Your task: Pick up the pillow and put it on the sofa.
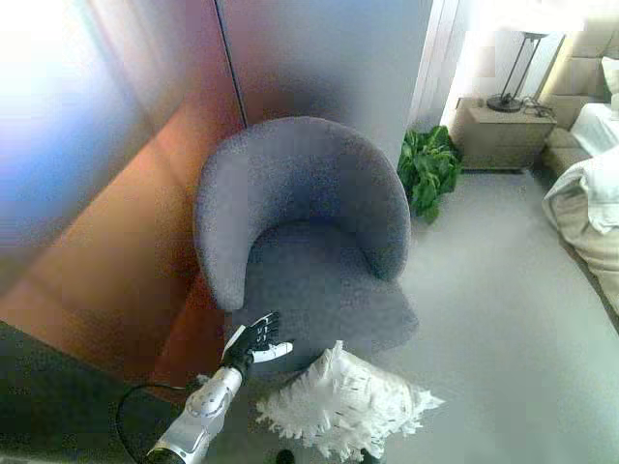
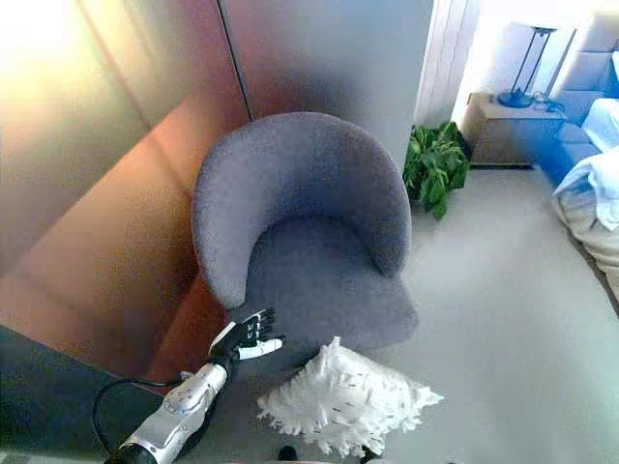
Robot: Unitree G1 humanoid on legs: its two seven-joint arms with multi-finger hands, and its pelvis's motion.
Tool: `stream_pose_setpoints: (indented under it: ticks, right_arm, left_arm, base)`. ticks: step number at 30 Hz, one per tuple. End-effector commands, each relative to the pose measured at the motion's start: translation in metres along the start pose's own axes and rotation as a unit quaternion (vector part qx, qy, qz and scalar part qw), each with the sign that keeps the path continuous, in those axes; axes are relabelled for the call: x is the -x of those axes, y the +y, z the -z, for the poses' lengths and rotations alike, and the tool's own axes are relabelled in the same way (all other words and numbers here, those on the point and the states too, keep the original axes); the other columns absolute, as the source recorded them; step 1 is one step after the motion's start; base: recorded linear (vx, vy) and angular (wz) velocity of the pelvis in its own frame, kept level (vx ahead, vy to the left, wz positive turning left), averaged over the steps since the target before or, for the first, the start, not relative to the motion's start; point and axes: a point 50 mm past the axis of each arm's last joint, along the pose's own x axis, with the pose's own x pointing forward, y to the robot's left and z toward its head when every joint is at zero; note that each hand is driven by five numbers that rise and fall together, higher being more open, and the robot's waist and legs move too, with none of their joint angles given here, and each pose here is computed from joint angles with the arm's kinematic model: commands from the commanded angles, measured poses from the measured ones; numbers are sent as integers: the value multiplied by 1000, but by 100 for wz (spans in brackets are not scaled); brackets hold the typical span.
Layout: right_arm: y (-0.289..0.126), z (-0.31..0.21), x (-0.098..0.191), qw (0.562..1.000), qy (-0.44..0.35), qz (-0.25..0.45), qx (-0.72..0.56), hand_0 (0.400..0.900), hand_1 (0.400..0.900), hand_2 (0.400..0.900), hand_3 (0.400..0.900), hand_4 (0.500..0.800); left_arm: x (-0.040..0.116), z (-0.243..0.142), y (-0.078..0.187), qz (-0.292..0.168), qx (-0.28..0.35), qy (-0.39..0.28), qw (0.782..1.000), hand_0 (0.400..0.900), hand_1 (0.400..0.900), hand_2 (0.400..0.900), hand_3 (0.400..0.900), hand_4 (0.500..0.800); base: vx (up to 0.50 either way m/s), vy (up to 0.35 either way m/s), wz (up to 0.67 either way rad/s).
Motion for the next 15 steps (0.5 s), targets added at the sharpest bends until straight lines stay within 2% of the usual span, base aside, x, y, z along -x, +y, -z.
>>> stream_pose_setpoints:
  ticks: [1, 9, 15]
  right_arm:
    - [-9, -32, -1, 999, -37, 5, 20, 900, 900, 900, 900, 800]
    - [-11, -31, 0, 999, -34, 5, 28, 900, 900, 900, 900, 800]
    - [-10, -33, 0, 999, -37, 6, 35, 900, 900, 900, 900, 800]
  left_arm:
    - [-14, -51, 11, 4, -55, -99, 994, 900, 900, 900, 900, 800]
    - [-15, -38, 11, 4, -117, -75, 990, 900, 900, 900, 900, 800]
    - [-17, -33, 9, 0, -198, -60, 978, 900, 900, 900, 900, 800]
  base:
    - [0, 0, 0]
    - [7, 0, -6]
    - [7, 1, -3]
